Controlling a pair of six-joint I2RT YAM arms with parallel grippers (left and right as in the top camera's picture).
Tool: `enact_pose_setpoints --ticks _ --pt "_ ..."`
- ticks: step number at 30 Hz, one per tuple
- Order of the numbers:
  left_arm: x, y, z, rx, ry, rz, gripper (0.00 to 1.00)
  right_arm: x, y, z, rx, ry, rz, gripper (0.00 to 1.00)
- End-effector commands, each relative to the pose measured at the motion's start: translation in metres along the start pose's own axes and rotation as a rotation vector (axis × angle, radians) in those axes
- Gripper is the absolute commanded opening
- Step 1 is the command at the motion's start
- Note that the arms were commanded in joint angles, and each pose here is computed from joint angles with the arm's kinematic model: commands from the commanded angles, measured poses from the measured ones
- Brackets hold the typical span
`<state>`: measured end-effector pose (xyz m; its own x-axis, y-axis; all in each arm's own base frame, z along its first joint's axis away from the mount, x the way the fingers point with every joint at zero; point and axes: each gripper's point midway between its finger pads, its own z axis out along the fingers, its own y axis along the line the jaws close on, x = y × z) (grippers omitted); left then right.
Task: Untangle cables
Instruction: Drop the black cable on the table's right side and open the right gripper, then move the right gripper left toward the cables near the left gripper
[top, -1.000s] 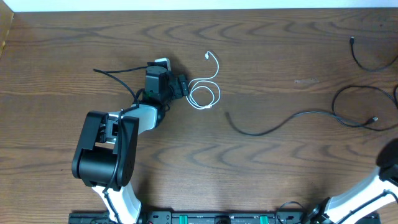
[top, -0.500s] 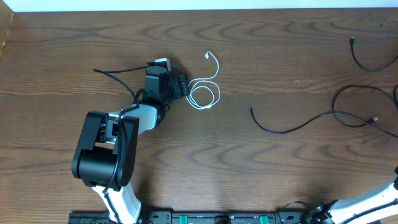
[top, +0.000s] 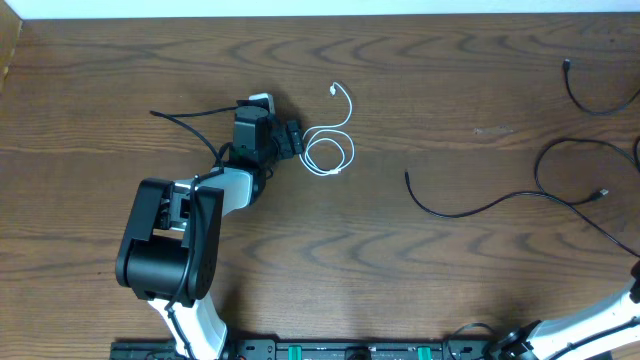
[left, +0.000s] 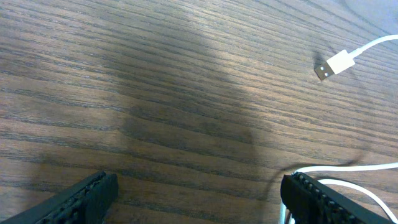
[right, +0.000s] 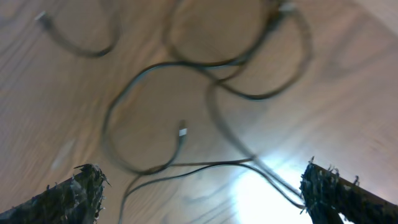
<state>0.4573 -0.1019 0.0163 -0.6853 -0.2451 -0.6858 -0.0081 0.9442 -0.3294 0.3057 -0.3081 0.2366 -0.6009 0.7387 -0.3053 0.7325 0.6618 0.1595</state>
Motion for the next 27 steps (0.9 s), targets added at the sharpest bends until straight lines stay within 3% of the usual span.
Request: enact_pose_setpoints --ticks 1,8,16,27 --pt "0.007 0.001 0.001 0.004 0.028 -0.003 0.89 0.011 0.057 0.003 -0.128 0.029 -0.212 0.99" --pt "0.007 0.002 0.001 0.004 0.027 -0.003 0.89 0.050 0.142 0.014 -0.167 0.102 -0.500 0.99" --pt "0.007 0.001 0.001 0.004 0.028 -0.003 0.89 0.137 0.201 0.056 -0.225 0.297 -1.009 0.99" --pt "0.007 0.002 0.001 0.004 0.027 -0.003 0.89 0.249 0.247 0.086 -0.478 0.507 -1.279 0.99"
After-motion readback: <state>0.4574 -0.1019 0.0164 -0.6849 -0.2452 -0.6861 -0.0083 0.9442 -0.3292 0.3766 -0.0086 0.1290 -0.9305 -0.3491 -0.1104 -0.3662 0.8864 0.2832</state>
